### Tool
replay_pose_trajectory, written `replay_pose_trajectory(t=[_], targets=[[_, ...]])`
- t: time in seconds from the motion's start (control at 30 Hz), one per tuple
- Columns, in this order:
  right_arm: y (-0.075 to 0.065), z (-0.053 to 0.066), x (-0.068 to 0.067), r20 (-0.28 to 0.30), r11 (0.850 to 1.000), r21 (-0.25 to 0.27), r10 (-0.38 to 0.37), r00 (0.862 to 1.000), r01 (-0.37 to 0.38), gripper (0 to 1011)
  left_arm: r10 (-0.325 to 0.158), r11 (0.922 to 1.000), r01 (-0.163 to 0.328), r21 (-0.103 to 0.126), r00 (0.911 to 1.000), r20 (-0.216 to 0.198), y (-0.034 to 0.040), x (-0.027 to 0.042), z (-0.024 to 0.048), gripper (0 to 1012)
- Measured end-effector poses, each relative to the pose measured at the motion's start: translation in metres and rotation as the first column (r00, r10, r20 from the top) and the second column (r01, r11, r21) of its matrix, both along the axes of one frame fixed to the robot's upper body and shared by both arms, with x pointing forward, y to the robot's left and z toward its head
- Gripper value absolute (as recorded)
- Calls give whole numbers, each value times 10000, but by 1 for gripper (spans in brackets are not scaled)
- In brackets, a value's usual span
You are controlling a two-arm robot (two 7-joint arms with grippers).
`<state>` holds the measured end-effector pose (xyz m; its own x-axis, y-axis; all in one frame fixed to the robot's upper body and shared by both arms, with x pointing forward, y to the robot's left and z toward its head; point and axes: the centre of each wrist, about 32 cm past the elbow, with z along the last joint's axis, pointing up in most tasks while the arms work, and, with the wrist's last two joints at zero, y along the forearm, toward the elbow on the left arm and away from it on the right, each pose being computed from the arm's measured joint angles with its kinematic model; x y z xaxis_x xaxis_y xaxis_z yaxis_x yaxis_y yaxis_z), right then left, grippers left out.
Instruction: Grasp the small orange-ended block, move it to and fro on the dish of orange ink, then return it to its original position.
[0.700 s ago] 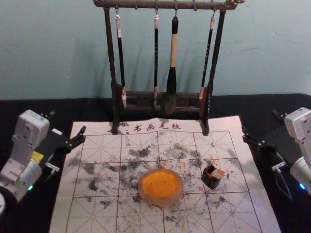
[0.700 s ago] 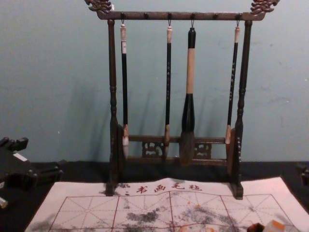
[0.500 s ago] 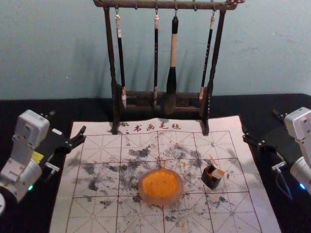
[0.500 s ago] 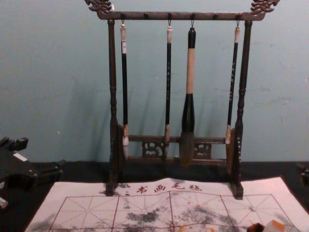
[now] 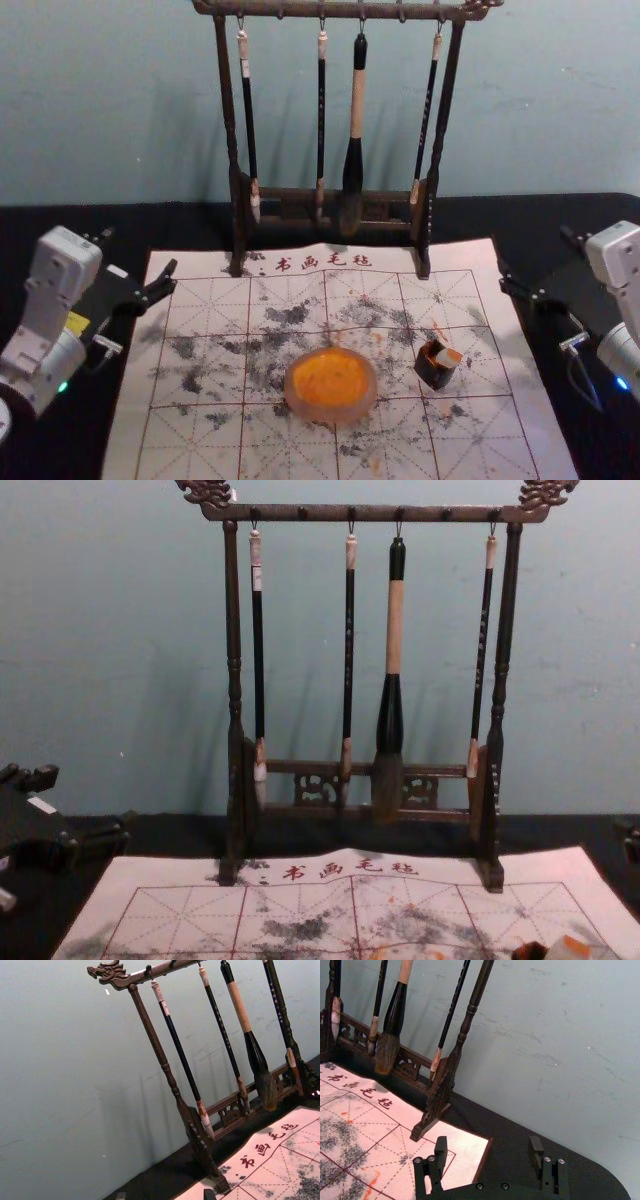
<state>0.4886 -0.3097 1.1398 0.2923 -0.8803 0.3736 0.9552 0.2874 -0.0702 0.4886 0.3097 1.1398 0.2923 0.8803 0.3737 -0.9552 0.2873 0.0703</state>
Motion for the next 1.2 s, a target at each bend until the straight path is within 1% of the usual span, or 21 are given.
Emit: replay_pose_trajectory(t=[0.93,1.07,1.2], targets=[[0,0,0,0,10000,-2,-1,10000,1,1000,0,10000,0,0,10000,0,0,0,0,1001],[-14,7,6,165,9999,-48,141,9998,-141,1000,0,10000,0,0,10000,1,0,0,0,1002],[-70,40,-14,375,9987,-13,501,9980,-501,1000,0,10000,0,0,10000,1,0,0,0,1002]])
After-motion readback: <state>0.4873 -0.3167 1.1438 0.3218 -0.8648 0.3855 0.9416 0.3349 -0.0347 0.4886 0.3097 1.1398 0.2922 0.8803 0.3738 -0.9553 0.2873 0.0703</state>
